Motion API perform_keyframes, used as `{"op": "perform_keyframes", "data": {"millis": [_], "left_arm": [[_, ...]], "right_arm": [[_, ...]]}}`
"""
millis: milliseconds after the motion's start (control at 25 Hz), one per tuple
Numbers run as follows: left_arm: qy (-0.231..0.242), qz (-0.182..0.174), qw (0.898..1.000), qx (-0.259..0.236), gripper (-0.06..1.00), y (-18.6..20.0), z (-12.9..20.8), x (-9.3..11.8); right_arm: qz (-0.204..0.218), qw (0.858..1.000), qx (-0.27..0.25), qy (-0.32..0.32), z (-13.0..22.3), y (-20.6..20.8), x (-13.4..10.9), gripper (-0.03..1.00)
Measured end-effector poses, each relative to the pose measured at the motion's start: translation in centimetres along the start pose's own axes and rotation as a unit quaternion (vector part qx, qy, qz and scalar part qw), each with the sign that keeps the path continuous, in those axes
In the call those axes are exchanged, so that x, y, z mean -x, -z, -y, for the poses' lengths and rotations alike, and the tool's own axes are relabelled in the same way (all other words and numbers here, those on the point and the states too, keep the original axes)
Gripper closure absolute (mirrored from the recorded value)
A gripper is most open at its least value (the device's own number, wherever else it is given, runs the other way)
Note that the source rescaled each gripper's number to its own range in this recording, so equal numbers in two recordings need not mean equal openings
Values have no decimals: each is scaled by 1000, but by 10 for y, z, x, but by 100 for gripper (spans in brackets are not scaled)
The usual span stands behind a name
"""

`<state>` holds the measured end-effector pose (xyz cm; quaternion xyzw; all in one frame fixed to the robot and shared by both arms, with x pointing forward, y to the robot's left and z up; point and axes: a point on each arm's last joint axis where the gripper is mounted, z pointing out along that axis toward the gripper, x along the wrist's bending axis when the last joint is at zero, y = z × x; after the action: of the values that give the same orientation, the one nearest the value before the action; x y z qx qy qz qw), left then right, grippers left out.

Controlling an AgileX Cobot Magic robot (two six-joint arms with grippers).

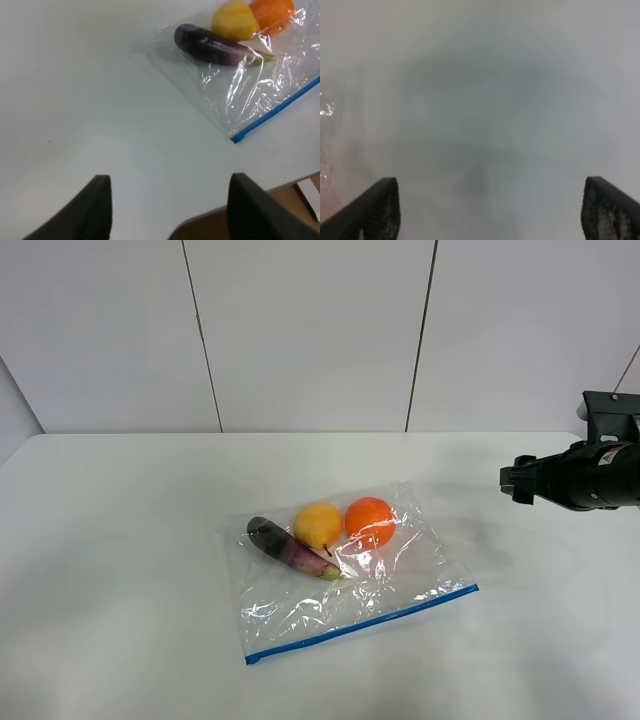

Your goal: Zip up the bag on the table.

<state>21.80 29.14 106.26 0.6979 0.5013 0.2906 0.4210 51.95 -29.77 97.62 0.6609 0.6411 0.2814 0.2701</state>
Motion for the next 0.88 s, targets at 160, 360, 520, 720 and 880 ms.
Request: {"op": "perform_keyframes", "data": {"millis": [160, 360, 520, 720, 880], "left_arm": [[0, 0, 1000, 0, -4, 0, 0, 0], [0, 0, 1000, 0, -4, 0, 0, 0], [0, 0, 1000, 0, -4, 0, 0, 0], [0, 0, 1000, 0, -4, 0, 0, 0], [0, 0, 1000, 0, -4, 0, 0, 0]], "right_arm": [[6, 1000, -12, -12, 1, 8, 1, -3], [8, 1000, 5, -12, -6, 33, 1, -3], [9, 999, 33, -11, -12, 65, 1, -3], [12, 999, 52, -9, -11, 104, 2, -3], [15, 997, 72, -10, -5, 141, 3, -3]]}}
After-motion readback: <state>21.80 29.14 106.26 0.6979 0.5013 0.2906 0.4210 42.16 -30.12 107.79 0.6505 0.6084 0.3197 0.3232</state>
